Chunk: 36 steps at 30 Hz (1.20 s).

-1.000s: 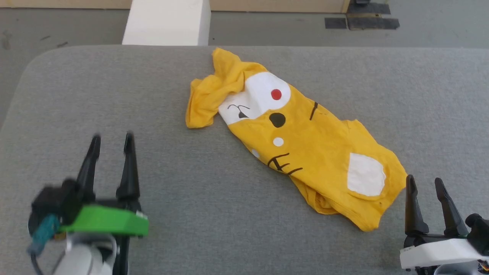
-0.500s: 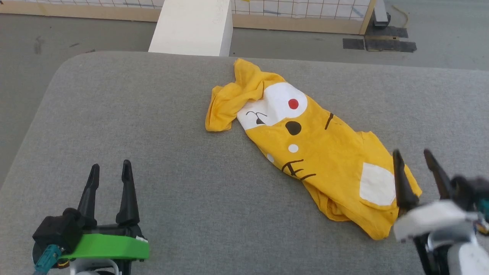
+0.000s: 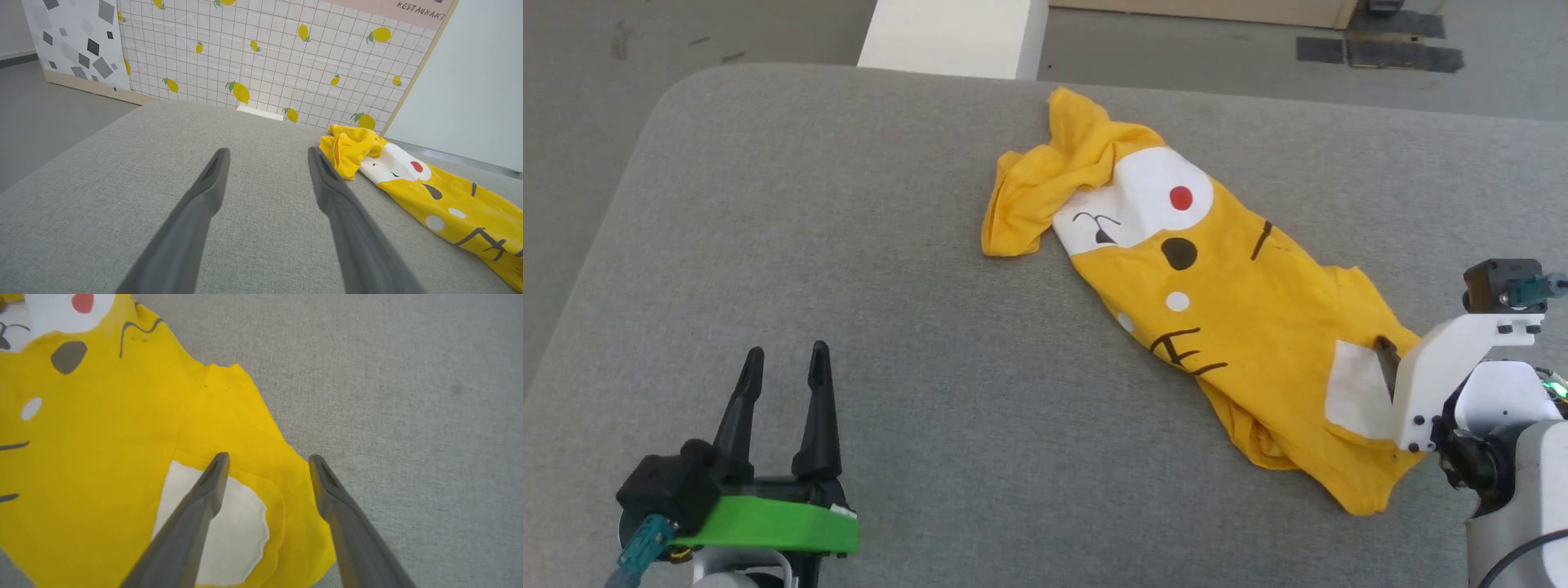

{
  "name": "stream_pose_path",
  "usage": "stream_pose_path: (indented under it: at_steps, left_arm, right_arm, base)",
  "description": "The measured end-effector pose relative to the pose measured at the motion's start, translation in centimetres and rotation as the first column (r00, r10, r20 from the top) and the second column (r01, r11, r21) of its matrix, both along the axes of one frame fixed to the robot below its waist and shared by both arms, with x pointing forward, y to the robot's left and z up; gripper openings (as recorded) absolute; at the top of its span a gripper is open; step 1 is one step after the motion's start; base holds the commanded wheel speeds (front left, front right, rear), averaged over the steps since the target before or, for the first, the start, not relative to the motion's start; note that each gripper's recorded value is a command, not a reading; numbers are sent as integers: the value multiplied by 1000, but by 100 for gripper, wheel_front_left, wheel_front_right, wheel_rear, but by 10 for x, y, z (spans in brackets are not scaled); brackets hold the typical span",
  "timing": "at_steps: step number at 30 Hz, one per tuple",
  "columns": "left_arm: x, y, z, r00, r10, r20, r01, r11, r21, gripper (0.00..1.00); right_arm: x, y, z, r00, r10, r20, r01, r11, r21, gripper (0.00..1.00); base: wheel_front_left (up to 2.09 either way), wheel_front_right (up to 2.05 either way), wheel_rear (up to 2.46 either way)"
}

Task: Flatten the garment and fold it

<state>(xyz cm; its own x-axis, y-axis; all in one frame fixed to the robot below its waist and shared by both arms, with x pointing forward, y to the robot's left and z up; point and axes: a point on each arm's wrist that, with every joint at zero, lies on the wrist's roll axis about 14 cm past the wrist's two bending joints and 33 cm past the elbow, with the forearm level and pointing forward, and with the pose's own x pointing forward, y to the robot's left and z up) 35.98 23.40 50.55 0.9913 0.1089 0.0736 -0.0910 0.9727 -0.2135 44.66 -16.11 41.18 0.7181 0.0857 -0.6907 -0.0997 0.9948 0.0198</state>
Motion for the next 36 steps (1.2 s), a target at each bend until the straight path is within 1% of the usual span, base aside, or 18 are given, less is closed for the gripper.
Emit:
stream_pose_path:
  at_steps: [6,7,8,9,10,12,16,19,21,22,23,27,29,30,31,32,33,36]
  left_arm:
    - [-3,10,-8,999,28,-25,-28,1000,4,100]
    - [-5,15,-10,999,41,-36,-41,999,8,100]
    - [-6,16,-11,998,46,-39,-46,999,9,100]
    - [-7,18,-12,998,51,-44,-51,999,10,100]
    - [-8,19,-13,997,55,-48,-54,998,11,100]
    - [-9,20,-14,997,54,-49,-54,998,9,100]
    - [-9,14,-11,999,37,-36,-37,999,7,100]
    - [-8,6,-6,1000,18,-18,-18,1000,-3,100]
    - [-8,1,-6,1000,3,-14,-3,1000,-9,100]
    - [-8,-2,-6,1000,-6,-13,6,1000,-11,100]
    - [-6,-10,-3,1000,-28,-2,28,1000,-14,100]
    - [-5,-16,-5,999,-46,-5,46,999,-19,100]
    - [-6,-16,-8,999,-49,-17,49,999,-20,100]
    - [-6,-17,-10,998,-52,-23,51,998,-21,100]
    - [-6,-18,-11,998,-54,-27,53,998,-21,100]
    - [-6,-18,-12,998,-57,-30,56,998,-20,100]
    - [-6,-19,-13,998,-60,-32,59,998,-20,100]
    - [-6,-20,-13,997,-67,-32,67,998,-18,100]
  right_arm:
    - [-6,-1,-36,986,-13,-168,10,1000,-19,100]
    - [0,2,-42,983,-11,-185,8,1000,-16,97]
    - [3,2,-42,984,-15,-179,14,1000,-9,47]
    - [6,3,-42,985,-15,-170,14,1000,-5,27]
    - [8,4,-42,986,-11,-164,10,1000,-5,0]
    - [13,7,-37,991,-8,-132,9,1000,8,0]
    - [31,3,-6,999,-51,10,50,997,65,0]
    - [37,-22,24,985,-129,113,121,990,76,0]
    - [31,-46,35,970,-196,142,186,979,78,0]
    - [24,-61,36,960,-238,146,229,971,76,0]
    - [-13,-113,29,922,-366,126,366,930,26,0]
    - [-76,-169,3,870,-490,59,494,864,-99,0]
    - [-98,-181,-10,855,-519,23,517,845,-137,3]
    - [-106,-185,-17,845,-534,6,530,836,-141,20]
    - [-110,-187,-21,840,-543,2,538,831,-141,64]
    - [-112,-188,-25,837,-547,1,542,829,-139,95]
    - [-114,-187,-29,837,-547,-1,542,829,-135,100]
    - [-112,-181,-34,846,-533,10,530,839,-121,100]
  base:
    - [0,0,0]
    - [0,0,0]
    - [0,0,0]
    - [0,0,0]
    - [0,0,0]
    - [0,0,0]
    - [0,0,0]
    - [0,0,0]
    - [0,0,0]
    - [0,0,0]
    - [0,0,0]
    - [0,0,0]
    - [0,0,0]
    - [0,0,0]
    - [0,0,0]
    - [0,0,0]
    - [0,0,0]
    - [0,0,0]
